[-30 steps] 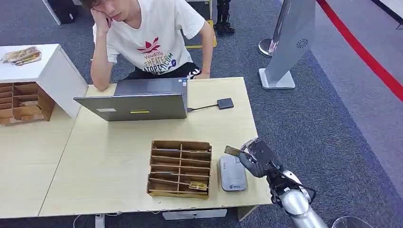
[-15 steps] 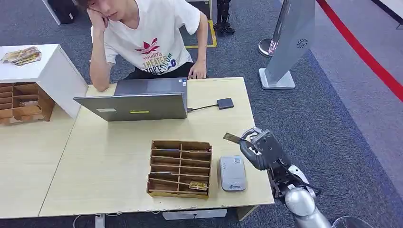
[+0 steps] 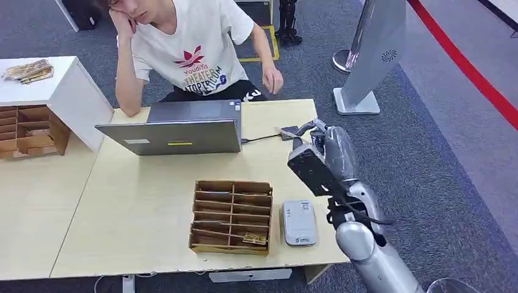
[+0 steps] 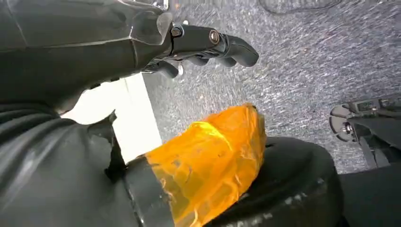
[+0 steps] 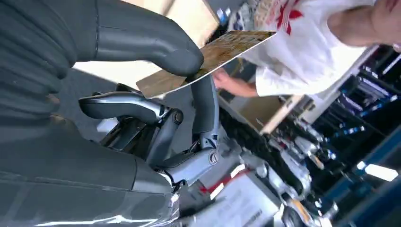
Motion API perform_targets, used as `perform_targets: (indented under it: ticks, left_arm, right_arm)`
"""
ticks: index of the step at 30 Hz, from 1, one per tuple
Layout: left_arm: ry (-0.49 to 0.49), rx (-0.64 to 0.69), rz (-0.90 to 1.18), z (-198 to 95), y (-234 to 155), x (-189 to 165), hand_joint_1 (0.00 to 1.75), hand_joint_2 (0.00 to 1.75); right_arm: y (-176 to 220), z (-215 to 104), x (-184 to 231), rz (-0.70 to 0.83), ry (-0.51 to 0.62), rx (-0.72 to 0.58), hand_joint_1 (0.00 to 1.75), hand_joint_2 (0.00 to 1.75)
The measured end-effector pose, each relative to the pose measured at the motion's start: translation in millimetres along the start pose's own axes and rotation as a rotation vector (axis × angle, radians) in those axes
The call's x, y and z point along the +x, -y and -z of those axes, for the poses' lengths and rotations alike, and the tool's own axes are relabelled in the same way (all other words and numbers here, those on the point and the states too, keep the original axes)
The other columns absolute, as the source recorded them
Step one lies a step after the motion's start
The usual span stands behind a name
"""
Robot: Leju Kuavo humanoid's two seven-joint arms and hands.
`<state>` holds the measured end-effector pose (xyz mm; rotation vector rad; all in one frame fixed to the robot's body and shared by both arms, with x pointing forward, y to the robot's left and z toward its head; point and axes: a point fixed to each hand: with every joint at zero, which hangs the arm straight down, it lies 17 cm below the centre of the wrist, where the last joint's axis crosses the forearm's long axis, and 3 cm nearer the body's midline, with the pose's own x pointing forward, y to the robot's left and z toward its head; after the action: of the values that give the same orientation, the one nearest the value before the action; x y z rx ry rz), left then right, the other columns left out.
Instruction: Pass the card to the sensor for recognition and then transmit it.
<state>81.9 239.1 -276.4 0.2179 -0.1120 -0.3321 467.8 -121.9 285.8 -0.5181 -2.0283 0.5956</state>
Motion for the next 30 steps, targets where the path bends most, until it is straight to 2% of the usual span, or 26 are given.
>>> perform_targets:
  ticks: [4,9,20,30]
  left_arm:
    - [0.010,0.000,0.054,-1.0,-0.8,10.1,0.00,0.00]
    - [0.021,0.002,0.115,-2.0,-2.0,19.6,0.00,0.00]
    - [0.038,0.006,0.208,-4.0,-2.1,32.2,0.00,0.00]
    - [0.051,-0.014,0.216,-7.5,7.7,39.4,0.00,0.00]
  right_arm:
    - [3.0,22.4,31.3,-0.109,0.048,-0.061,1.75,1.75]
    - [-5.1,42.7,49.7,-0.203,0.068,-0.078,1.75,1.75]
    - [-34.5,61.3,40.4,-0.438,0.059,-0.068,1.75,1.75]
    - [-49.1,63.9,34.3,-0.473,0.043,-0.040,1.75,1.75]
